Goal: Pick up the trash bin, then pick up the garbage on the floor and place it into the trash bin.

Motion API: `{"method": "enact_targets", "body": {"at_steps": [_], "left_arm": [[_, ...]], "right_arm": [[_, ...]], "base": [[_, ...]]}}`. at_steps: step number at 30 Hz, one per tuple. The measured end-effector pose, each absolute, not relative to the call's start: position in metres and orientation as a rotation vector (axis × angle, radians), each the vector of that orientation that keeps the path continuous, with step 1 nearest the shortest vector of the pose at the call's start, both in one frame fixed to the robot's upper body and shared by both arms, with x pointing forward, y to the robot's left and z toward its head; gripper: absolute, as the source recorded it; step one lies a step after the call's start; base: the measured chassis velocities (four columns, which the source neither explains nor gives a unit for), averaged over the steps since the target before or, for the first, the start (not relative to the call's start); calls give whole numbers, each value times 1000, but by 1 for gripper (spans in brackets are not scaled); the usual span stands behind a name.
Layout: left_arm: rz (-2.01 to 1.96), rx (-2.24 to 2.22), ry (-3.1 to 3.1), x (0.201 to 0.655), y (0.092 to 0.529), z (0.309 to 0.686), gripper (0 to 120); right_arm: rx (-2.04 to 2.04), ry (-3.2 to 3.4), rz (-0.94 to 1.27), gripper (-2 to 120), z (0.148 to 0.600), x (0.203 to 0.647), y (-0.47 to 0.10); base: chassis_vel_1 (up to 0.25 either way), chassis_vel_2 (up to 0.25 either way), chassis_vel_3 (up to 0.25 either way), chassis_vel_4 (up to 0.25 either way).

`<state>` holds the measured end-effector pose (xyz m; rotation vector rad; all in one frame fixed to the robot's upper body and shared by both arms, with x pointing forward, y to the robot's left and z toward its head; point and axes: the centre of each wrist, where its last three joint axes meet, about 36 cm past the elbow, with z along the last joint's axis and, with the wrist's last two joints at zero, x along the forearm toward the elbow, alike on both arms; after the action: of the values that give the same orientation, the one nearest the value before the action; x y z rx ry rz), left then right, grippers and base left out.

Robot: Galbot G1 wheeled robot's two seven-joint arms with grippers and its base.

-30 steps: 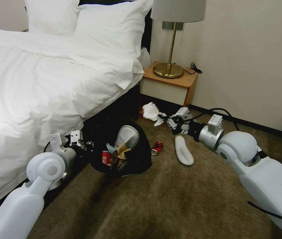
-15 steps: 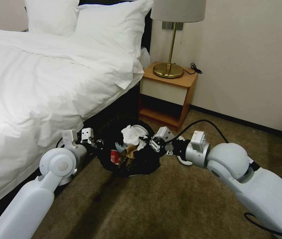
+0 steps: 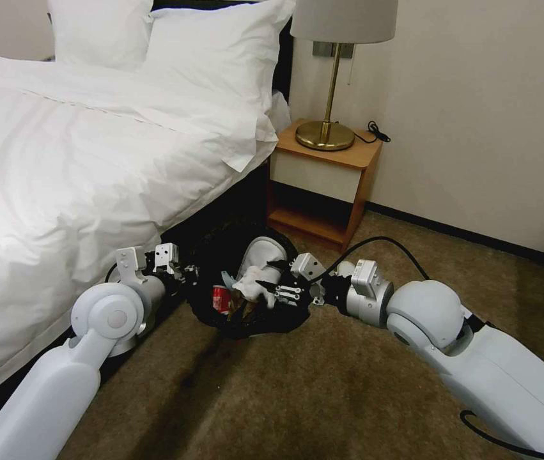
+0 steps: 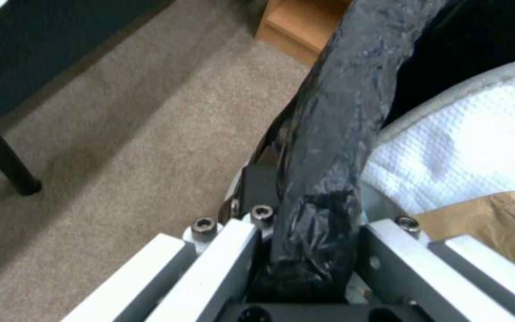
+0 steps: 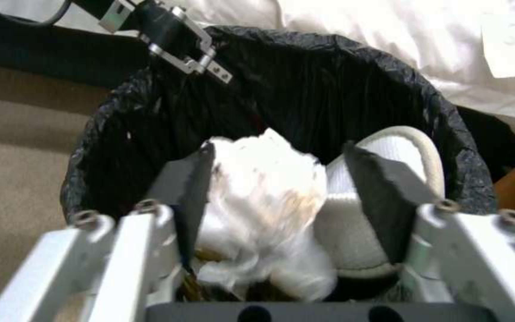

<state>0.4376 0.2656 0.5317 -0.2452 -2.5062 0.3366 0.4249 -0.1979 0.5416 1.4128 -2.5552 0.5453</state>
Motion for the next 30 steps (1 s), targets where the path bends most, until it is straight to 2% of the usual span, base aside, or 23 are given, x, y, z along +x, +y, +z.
{"method": "enact_targets", "body": {"at_steps": [3,6,7,9,11,19,30], "left_arm": [[337,-247,-2507,437,265,532,2],[342,-247,-2508,436,266,532,2],[342,-247,-2508,436,266,532,2],[345,-243,-2508,434,268,532,2],[347,-238,-2509,432,270,532,2],[343,-227,-2517,425,277,535,2],[341,-237,-2529,416,283,540,2]], "right_arm": [[1410,-2558,542,65,541,425,-198],[1351,-2614,493,84,541,429,-197],[1351,-2614,493,84,541,429,-197],[1299,-2670,446,95,541,432,-197],[1248,-2712,414,98,541,434,-197],[1002,-2871,312,100,532,444,-211],[536,-2984,201,100,487,433,-250]], "base": [[0,0,0,0],[0,0,0,0],[0,0,0,0],[0,0,0,0],[0,0,0,0],[0,0,0,0],[0,0,0,0]]}}
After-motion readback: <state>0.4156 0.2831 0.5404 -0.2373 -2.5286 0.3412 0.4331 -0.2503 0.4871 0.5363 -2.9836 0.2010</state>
